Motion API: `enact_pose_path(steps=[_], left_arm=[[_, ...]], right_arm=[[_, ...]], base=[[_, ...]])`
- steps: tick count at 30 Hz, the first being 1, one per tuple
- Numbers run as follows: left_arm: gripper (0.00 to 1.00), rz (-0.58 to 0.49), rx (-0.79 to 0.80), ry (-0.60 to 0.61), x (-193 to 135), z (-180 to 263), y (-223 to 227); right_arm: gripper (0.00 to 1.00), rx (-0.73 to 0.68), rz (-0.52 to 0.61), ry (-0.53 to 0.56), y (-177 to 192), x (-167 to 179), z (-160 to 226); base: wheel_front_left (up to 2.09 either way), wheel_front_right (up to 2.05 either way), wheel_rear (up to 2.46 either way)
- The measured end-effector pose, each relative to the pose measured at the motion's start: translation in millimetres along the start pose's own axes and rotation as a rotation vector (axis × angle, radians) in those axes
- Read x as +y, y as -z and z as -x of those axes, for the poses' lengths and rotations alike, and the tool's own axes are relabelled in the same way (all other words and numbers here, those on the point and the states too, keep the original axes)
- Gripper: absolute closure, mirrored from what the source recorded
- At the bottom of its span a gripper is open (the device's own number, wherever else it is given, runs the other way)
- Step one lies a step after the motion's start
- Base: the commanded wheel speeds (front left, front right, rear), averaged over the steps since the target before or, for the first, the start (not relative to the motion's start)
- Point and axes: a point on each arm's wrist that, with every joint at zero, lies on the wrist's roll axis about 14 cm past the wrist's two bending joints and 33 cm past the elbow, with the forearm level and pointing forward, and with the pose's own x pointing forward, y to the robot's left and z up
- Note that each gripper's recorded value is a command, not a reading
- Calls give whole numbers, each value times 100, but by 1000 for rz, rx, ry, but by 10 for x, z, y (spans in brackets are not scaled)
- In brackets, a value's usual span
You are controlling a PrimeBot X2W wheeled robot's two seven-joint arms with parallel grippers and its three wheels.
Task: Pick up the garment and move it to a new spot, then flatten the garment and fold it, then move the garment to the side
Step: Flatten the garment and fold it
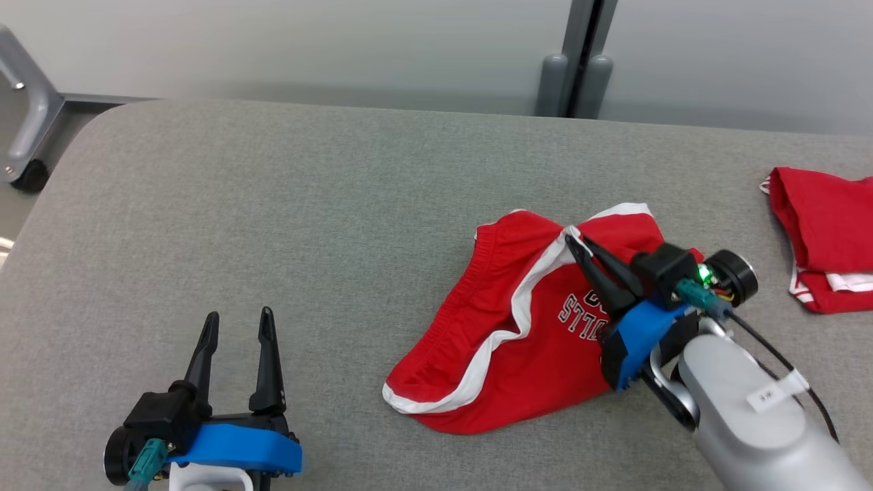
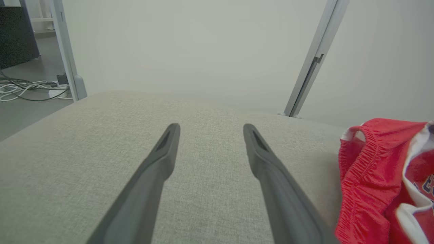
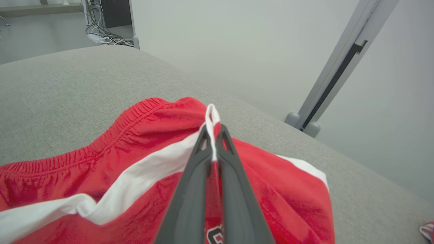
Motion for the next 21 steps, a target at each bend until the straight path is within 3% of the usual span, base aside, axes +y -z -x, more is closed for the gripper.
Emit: enact_pose_path(steps=[7,18,19,20,21], left_arm=[[0,3,-3,69,-218,-85,-1],[0,-4,0,95,-276,-53,10],[0,-4,-2,98,-285,-50,4],[0,-4,-2,101,-295,-42,4],[0,-3,-1,104,-305,-33,7]], right_arm=[[100,-33,-64,37,160,157,599],[99,64,-160,120,595,356,1322],[85,70,-167,125,617,378,1362],[27,68,-177,132,615,395,1391],[0,62,-185,142,602,398,1411]], base=[[0,0,0],[0,0,0],[0,0,0],[0,0,0],[0,0,0]])
